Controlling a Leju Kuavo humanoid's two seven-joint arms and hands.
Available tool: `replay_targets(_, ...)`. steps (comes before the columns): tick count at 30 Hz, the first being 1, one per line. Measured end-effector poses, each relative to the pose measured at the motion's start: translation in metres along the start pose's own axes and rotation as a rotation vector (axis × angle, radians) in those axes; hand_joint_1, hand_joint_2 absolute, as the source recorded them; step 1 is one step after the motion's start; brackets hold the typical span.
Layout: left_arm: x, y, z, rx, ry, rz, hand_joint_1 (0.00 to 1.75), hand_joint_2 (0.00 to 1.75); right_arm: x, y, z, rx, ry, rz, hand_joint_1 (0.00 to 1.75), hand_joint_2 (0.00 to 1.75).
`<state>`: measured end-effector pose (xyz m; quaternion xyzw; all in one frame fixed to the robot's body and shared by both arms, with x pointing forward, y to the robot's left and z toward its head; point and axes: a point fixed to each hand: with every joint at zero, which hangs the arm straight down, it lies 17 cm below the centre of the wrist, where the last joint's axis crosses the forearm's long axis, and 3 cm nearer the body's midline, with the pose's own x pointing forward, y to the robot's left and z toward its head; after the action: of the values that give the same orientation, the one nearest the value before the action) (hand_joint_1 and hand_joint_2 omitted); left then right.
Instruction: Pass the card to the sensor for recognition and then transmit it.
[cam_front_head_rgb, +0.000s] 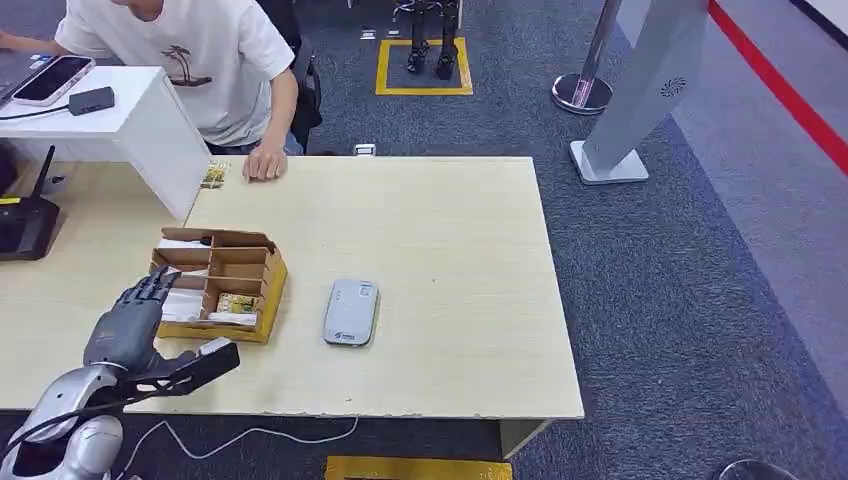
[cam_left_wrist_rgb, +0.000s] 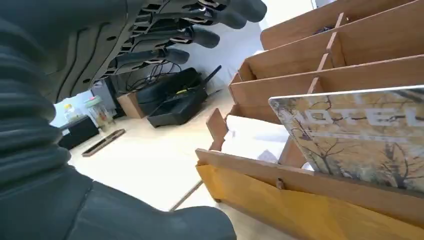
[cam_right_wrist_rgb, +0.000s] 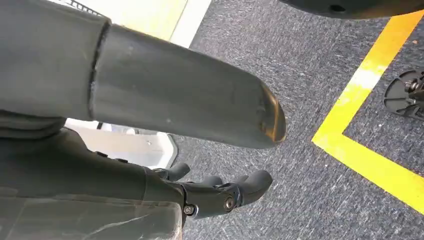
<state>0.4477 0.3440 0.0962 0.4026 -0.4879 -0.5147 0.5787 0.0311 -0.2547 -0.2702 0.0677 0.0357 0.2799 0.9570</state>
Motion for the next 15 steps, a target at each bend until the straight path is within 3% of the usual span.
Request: replay_targets(15, 0.0073, 0.0, -0.0024, -0.022, -0.041, 0.06, 0.0, 1.75, 0.0007, 0.0003, 0.0001, 0.0, 0.0, 0.016, 0.0, 0.0)
